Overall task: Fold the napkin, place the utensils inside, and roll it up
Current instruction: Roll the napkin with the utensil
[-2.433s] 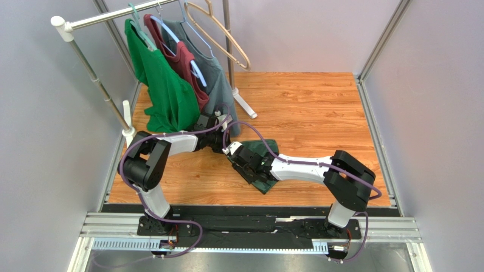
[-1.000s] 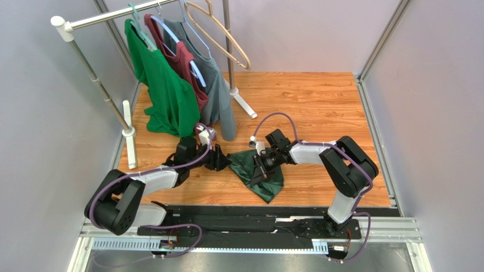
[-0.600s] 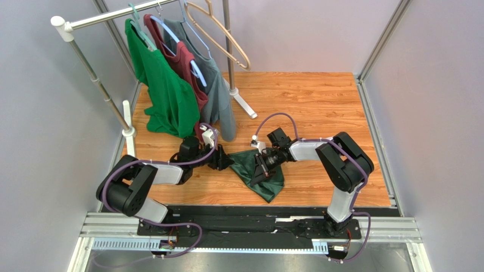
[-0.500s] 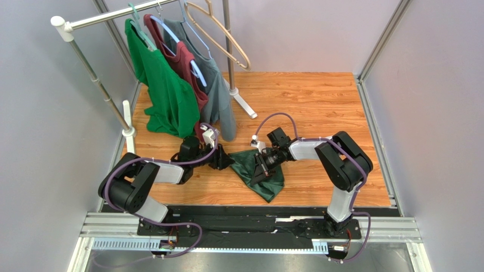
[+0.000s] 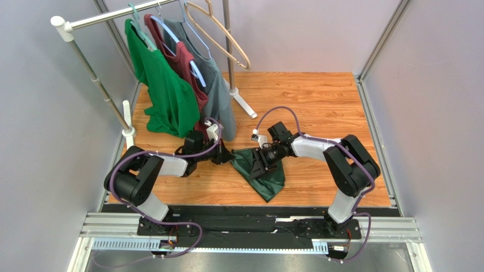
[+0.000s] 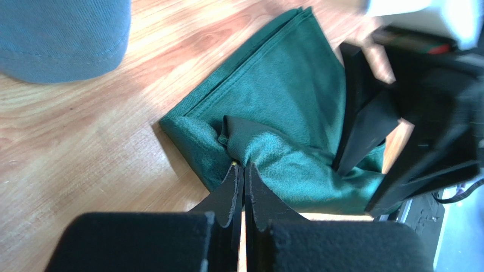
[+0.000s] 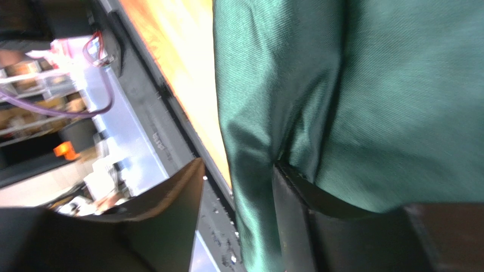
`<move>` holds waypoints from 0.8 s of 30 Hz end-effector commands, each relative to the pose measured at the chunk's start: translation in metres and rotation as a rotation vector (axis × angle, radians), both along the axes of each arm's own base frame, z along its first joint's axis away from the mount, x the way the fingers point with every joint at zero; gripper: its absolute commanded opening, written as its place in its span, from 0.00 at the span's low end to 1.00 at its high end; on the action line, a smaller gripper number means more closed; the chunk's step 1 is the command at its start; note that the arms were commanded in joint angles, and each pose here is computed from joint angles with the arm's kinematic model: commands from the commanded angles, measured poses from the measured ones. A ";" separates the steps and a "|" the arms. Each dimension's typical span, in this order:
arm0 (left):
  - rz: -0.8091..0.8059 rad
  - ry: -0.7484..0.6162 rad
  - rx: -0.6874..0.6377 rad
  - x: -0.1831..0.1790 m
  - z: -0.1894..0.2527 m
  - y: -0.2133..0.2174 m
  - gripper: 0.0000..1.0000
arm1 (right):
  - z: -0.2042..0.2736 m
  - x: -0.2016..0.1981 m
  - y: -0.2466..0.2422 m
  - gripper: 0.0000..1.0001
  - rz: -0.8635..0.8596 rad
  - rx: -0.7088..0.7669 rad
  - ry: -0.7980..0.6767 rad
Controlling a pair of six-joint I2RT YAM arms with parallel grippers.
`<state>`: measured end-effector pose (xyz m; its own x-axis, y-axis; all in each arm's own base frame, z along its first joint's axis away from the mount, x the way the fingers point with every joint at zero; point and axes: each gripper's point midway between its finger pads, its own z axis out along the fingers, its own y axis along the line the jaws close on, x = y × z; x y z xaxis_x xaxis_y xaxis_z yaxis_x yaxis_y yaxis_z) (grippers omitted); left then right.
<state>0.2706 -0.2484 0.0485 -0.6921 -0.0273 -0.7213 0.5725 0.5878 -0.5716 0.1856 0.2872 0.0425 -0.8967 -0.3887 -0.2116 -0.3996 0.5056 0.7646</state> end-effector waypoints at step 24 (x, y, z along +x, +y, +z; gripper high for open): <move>0.008 0.303 0.169 0.002 -0.014 0.004 0.00 | 0.027 -0.006 0.008 0.55 -0.128 -0.573 -1.004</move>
<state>0.2669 -0.2434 0.0337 -0.8674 0.0724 -0.4923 0.4020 0.6849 -0.6077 0.1753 0.2943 0.0738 -0.5156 -0.5632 -0.6457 -0.6699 0.7349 -0.1061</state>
